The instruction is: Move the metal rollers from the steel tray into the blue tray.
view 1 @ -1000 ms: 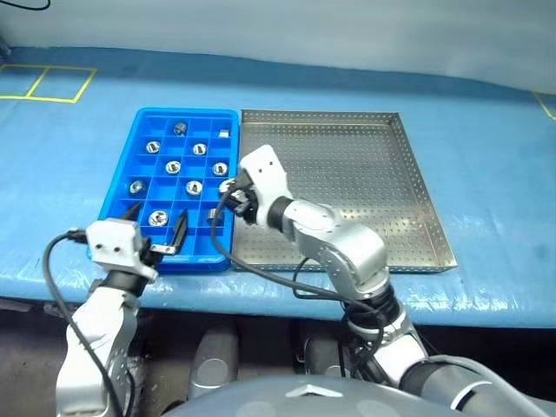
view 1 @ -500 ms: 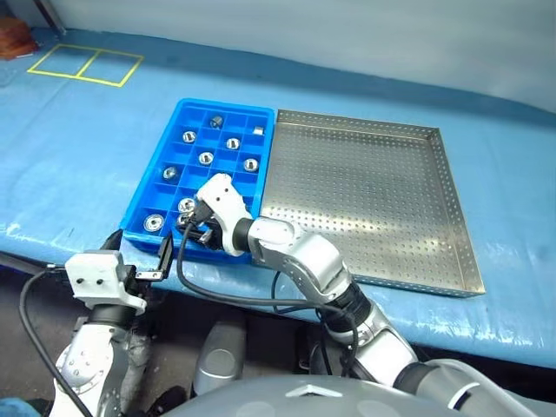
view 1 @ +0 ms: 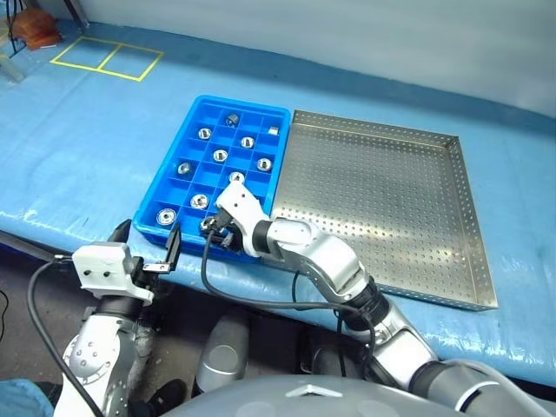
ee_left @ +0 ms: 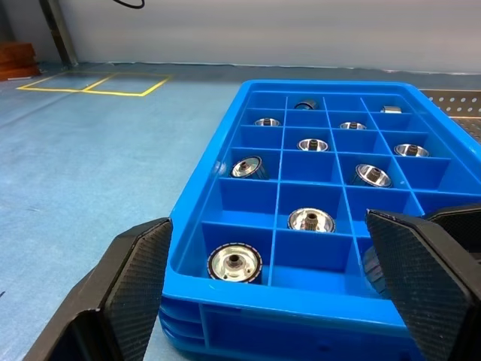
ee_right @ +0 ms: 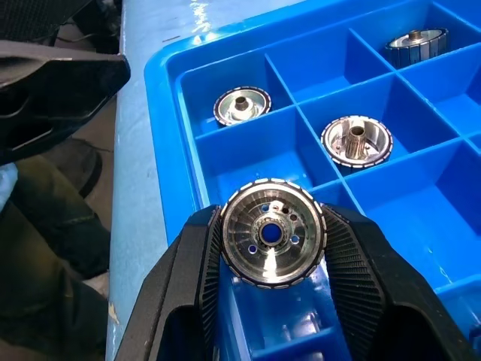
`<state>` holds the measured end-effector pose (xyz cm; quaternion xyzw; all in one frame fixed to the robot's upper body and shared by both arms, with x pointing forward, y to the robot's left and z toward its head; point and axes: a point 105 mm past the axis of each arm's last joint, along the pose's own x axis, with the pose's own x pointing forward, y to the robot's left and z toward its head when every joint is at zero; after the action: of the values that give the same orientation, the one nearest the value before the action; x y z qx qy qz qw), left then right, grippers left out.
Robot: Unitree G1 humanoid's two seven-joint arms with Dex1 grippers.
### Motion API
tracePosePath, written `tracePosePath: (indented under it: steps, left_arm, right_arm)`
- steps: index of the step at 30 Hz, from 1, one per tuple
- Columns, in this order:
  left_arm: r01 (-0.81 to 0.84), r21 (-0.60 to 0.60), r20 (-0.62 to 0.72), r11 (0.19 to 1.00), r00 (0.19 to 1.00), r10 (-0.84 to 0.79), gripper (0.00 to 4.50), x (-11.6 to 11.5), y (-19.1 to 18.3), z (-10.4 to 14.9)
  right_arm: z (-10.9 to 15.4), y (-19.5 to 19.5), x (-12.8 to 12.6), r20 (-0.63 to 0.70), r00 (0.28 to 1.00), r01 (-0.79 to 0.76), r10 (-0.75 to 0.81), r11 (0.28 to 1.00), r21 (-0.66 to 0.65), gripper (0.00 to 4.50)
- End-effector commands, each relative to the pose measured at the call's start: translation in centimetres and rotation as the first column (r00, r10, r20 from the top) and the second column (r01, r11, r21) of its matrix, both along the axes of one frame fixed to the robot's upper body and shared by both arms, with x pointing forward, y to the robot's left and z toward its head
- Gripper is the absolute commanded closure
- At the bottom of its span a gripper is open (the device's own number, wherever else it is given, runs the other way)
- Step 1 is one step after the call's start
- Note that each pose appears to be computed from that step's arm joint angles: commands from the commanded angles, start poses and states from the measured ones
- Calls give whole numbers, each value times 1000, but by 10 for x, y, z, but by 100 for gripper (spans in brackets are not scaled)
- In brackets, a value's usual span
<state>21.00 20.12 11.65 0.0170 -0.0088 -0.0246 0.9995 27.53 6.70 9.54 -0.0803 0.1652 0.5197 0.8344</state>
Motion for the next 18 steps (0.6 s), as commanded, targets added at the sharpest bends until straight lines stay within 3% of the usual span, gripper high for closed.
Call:
tracePosePath:
  steps: [1,2,5,10,15,18]
  left_arm:
    - [35,16,28,999,999,-35,0,3,-4,8]
    - [43,19,29,999,999,-44,0,4,-5,9]
    - [81,23,31,996,996,-82,0,9,-9,11]
    - [171,35,32,985,984,-173,0,19,-19,15]
    - [252,60,57,966,965,-256,0,39,-29,25]
    - [276,80,67,958,957,-282,0,52,-34,26]
  right_arm:
    - [-10,-3,-6,-26,1000,-10,9,999,-47,283]
    - [-9,-3,-6,-18,1000,-8,8,999,-43,209]
    - [1,-5,-2,16,1000,23,-23,1000,-6,127]
    - [29,-19,5,60,993,90,-99,986,140,127]
    - [62,-53,6,154,959,178,-239,926,332,127]
    - [64,-78,5,126,934,263,-335,882,392,127]
